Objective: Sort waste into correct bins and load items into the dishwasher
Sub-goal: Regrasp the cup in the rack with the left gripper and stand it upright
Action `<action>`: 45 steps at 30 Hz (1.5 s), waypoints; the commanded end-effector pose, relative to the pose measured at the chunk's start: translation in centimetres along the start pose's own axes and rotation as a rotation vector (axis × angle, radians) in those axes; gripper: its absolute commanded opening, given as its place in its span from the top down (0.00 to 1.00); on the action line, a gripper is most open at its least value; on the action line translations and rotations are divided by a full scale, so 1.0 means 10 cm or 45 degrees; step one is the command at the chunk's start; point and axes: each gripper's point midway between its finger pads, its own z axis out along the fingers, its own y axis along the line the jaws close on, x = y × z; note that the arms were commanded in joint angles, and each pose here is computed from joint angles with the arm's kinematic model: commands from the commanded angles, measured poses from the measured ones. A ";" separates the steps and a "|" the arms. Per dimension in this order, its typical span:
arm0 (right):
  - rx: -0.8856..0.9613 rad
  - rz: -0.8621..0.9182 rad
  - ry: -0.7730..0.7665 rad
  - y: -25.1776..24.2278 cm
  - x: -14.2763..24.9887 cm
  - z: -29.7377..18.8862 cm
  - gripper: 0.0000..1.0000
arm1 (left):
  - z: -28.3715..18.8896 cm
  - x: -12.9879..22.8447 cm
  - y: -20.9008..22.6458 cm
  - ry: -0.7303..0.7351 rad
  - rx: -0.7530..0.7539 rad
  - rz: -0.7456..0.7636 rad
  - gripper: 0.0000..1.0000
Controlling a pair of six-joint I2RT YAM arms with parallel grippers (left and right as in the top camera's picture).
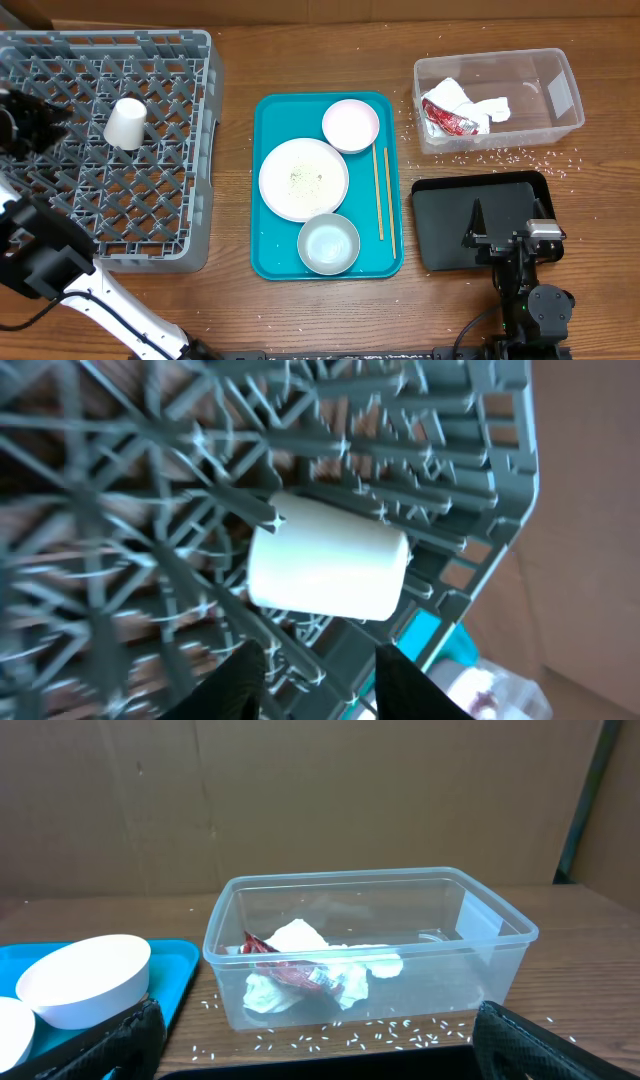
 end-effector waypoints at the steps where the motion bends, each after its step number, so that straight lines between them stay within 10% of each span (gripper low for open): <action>1: 0.011 -0.001 -0.005 -0.02 0.02 0.00 0.00 | -0.21 -0.08 -0.12 -0.099 -0.093 0.053 0.72; 4: 0.011 -0.001 -0.006 -0.02 0.02 0.00 0.00 | -0.21 0.03 -0.50 -0.081 -0.002 0.228 0.96; 19: 0.011 -0.001 -0.006 -0.02 0.02 0.00 0.00 | 0.54 0.42 -0.89 -0.184 -0.756 0.630 0.96; 45: 0.011 -0.001 -0.006 -0.02 0.02 0.00 0.00 | 1.04 0.38 -0.47 -0.114 -0.839 0.615 0.96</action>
